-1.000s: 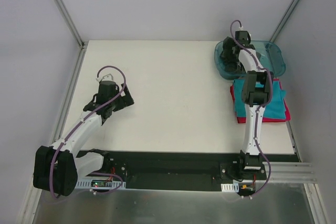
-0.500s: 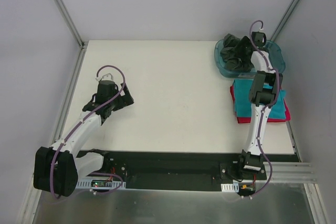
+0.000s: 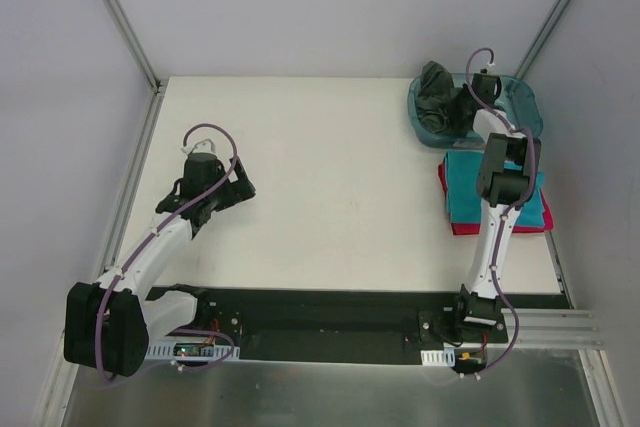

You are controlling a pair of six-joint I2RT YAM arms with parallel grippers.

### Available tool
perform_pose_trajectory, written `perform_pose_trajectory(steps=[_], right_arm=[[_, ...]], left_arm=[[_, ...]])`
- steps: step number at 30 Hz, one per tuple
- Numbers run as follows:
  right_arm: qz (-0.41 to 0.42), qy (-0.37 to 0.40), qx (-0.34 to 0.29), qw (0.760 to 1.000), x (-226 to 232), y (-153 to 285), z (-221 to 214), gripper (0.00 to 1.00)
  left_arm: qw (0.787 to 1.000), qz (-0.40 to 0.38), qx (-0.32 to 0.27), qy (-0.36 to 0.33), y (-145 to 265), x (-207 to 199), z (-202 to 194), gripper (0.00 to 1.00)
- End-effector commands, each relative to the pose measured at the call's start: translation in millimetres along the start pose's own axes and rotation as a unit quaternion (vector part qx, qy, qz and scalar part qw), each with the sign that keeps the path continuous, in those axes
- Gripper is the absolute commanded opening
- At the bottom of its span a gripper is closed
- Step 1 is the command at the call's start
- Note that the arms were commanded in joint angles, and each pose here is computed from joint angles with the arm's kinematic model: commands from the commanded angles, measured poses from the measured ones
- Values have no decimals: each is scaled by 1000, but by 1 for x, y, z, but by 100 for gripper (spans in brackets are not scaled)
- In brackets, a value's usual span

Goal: Fold and stack the t-shirts
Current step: Grab crumpled tshirt from bin with the right arm, then move the tshirt to the center of the board

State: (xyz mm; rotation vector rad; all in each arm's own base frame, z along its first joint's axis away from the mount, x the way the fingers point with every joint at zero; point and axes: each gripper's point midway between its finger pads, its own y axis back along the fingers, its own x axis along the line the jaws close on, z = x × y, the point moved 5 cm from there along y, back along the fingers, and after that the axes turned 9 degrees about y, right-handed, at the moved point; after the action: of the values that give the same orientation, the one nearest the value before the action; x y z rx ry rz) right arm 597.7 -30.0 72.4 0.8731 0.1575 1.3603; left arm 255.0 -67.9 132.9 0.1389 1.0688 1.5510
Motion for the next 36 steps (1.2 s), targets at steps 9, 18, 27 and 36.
perform_pose_trajectory(steps=[9,18,27,36], right_arm=[[67,139,-102,983,73,90,65,1],[103,211,-237,943,160,287,109,1],[339,263,-261,865,267,473,48,1],[473,291,-251,793,334,557,15,1]], left_arm=[[998,-57,-5,13,14,-16,6,99],[993,-112,-6,38,36,-16,-11,99],[979,-190,-38,64,66,-9,-33,99],[976,-187,-48,100,74,-3,-38,99]])
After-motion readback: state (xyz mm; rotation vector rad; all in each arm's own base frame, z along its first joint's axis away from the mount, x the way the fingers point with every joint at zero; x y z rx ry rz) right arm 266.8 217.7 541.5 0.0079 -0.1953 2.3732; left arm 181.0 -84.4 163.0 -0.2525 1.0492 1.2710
